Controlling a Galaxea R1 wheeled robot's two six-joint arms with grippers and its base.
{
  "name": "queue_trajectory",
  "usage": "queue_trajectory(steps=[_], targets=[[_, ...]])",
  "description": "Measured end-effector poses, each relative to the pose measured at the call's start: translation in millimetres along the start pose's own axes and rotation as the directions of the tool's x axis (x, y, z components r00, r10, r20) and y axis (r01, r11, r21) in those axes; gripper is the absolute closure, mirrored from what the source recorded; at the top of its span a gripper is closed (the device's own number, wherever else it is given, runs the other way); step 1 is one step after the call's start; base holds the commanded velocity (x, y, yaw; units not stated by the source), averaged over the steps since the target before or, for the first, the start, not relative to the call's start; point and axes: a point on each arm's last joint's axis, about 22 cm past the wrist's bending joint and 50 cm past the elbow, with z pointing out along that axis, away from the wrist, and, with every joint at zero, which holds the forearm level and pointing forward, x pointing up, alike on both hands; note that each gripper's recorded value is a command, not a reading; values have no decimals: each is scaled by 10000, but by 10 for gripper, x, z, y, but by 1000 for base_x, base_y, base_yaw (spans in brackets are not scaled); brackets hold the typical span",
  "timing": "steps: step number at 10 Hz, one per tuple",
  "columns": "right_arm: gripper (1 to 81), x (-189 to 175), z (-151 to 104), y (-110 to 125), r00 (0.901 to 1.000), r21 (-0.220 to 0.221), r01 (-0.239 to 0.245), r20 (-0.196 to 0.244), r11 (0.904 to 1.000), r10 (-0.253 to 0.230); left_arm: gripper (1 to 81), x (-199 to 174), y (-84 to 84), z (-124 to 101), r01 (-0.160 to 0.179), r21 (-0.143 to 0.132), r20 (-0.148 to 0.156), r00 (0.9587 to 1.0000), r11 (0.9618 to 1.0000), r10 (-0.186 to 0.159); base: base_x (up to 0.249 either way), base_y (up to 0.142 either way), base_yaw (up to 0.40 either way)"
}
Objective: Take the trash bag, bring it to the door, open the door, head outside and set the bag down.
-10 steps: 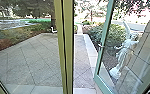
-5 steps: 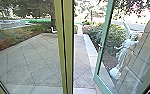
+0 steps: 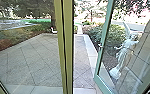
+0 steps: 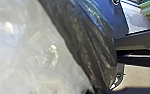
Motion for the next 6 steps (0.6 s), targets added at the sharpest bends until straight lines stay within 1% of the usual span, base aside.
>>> queue_trajectory(steps=[1,2,3,4,5,6], targets=[[10,-40,211,-123,9999,111,125,75,9999,-126,811,4,0,0,-7,1,-7,10000,10000,7,0,0,0],[10,-102,385,-249,9998,234,113,160,9997,-116,811,5,5,2,-7,-4,-16,10000,10000,7,0,0,0],[10,-176,655,-364,9995,205,155,264,9997,-160,811,26,14,3,-26,-10,-59,10000,10000,26,0,0,0],[10,-152,812,-446,9996,190,230,147,9996,-233,811,89,5,-9,-93,24,-192,9998,10000,93,0,0,0],[10,-102,941,-553,9994,247,337,-55,9991,-336,811,206,-16,-32,-196,89,-432,9989,9998,200,0,0,0],[10,-45,1028,-671,9985,377,483,-259,9981,-473,811,337,-30,-59,-326,158,-708,9969,9993,336,0,0,0]])
